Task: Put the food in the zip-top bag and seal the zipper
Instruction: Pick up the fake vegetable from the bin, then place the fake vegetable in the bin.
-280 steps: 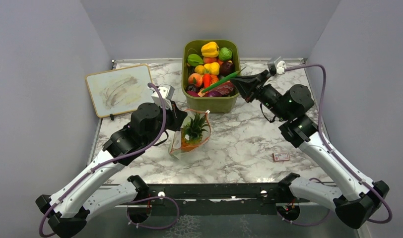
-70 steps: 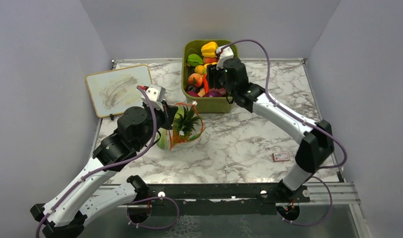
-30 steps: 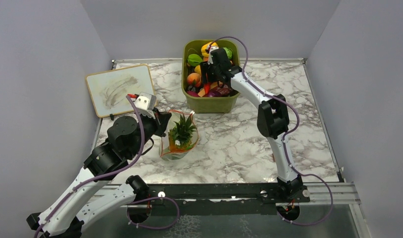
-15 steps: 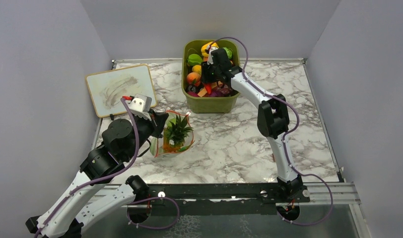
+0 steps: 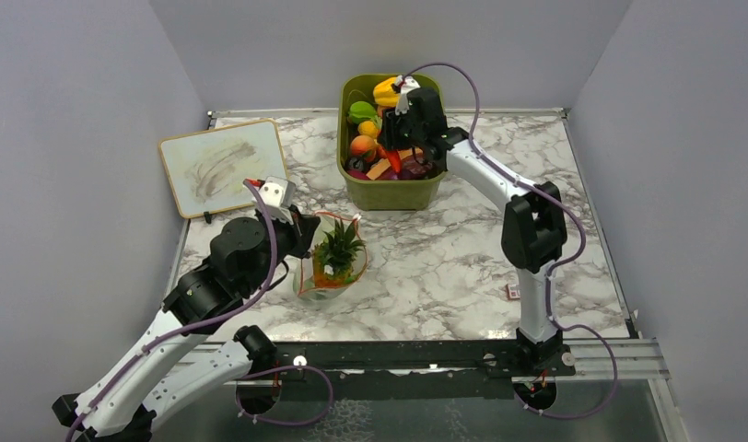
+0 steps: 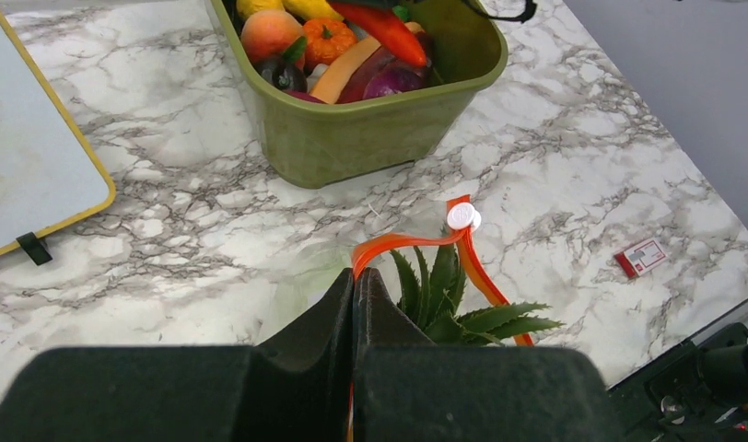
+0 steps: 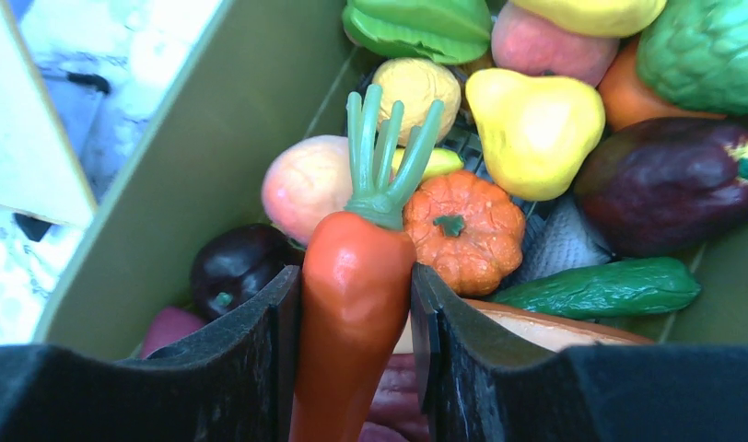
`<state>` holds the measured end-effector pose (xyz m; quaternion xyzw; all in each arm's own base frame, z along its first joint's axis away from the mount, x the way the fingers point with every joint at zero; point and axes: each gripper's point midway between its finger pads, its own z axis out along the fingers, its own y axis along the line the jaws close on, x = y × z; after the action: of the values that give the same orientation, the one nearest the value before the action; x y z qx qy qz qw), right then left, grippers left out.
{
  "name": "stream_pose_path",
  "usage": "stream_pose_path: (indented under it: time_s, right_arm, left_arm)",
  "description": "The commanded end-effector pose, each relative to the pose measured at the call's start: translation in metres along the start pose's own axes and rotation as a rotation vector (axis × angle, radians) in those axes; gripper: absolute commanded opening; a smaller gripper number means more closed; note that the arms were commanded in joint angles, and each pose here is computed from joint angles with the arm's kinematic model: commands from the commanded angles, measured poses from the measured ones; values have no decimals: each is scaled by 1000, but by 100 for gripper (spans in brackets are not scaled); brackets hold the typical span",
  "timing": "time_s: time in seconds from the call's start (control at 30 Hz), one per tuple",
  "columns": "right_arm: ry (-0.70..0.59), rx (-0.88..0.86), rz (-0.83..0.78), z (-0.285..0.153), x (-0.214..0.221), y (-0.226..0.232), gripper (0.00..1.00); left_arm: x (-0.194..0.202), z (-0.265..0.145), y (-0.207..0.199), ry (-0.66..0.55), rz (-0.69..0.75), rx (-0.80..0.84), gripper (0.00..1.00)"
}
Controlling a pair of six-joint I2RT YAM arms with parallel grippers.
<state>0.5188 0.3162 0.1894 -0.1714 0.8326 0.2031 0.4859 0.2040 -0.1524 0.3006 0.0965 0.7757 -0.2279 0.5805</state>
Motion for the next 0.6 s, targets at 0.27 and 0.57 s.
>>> stream_pose_path:
  time_s: [0.27,0.57]
  right_arm:
    - [-367,-155,-97,-85,-75,33,26]
    - [-571,-388,-79,-183,-90,80,26]
  left_arm:
    - [-13,6,-25,-24,-100,91,0]
    - [-10,11,-40,21,-175,142,0]
